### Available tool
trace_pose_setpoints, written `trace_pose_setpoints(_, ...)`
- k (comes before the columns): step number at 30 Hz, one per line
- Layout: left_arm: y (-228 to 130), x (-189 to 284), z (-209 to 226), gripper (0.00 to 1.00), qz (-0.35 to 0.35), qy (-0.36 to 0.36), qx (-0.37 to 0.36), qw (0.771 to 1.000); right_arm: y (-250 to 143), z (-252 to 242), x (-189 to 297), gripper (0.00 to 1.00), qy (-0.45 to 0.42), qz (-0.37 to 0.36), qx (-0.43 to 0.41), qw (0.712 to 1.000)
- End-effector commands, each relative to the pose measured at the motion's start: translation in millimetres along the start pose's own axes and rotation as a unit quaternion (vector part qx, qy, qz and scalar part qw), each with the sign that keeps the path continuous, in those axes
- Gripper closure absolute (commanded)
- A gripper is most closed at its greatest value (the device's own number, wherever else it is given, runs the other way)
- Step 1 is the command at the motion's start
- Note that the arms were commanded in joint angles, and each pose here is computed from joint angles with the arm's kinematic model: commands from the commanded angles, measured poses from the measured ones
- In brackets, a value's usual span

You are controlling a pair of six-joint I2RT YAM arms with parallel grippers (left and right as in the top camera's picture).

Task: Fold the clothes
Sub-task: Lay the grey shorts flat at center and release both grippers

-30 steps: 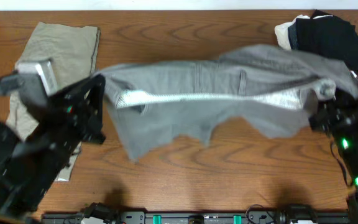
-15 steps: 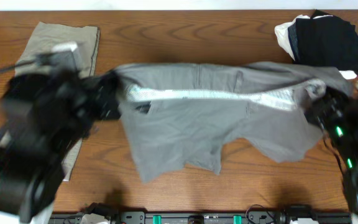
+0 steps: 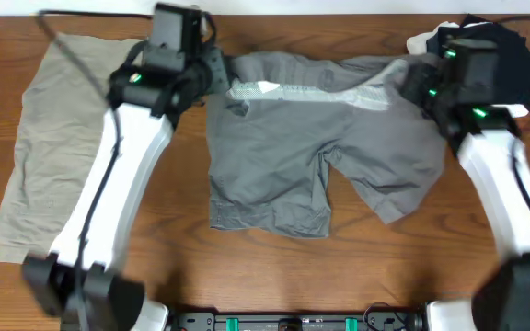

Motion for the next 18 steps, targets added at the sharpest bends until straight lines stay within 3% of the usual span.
trace_pose_setpoints(1, 2.9, -41.7, 8.8, 0.94, 0.000, 0.020, 0.006, 1.000, -7.8, 14.7, -48.6, 0.99, 0.023, -0.014, 0.054, 0.998)
trace_pose_setpoints(2, 4.2, -55.7, 8.6, 0.94, -0.003, 0.019, 0.006, 1.000, -8.9, 19.3, -62.7, 0.96, 0.034, -0.024, 0.069, 0.997)
trace_pose_setpoints(3, 5.1, -67.1, 8.5, 0.91, -0.005, 0.018, 0.006, 1.000, -9.9, 24.3, -77.4, 0.75, 0.046, -0.038, 0.082, 0.995)
trace_pose_setpoints(4, 6.2, -79.0, 8.4, 0.69, -0.009, 0.017, 0.006, 1.000, -10.9, 28.0, -88.7, 0.36, 0.056, -0.050, 0.088, 0.993)
trace_pose_setpoints(5, 7.0, -88.1, 8.4, 0.32, -0.012, 0.015, 0.006, 1.000, -12.2, 31.3, -100.3, 0.01, 0.067, -0.062, 0.090, 0.992)
trace_pose_setpoints(6, 8.1, -98.4, 8.2, 0.00, -0.017, 0.013, 0.006, 1.000, -13.6, 34.4, -112.5, 0.01, 0.079, -0.076, 0.092, 0.990)
trace_pose_setpoints(14, 16.2, -95.8, 5.1, 0.02, -0.033, 0.007, -0.008, 0.999, -6.3, 42.0, -112.5, 0.01, 0.095, -0.099, 0.093, 0.986)
trace_pose_setpoints(18, 4.9, -86.1, 9.0, 0.02, -0.005, 0.018, -0.008, 1.000, -10.5, 46.5, -99.7, 0.01, 0.098, -0.076, 0.129, 0.984)
Point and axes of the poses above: each gripper's point midway between its finger pads, its own x axis back along the fingers, its own z axis along the line the jaws close on, y = z × x, the point moved 3 cm from there along x, back along the fingers, and after that the axes turned 4 degrees about -x, right-handed, at the moved point
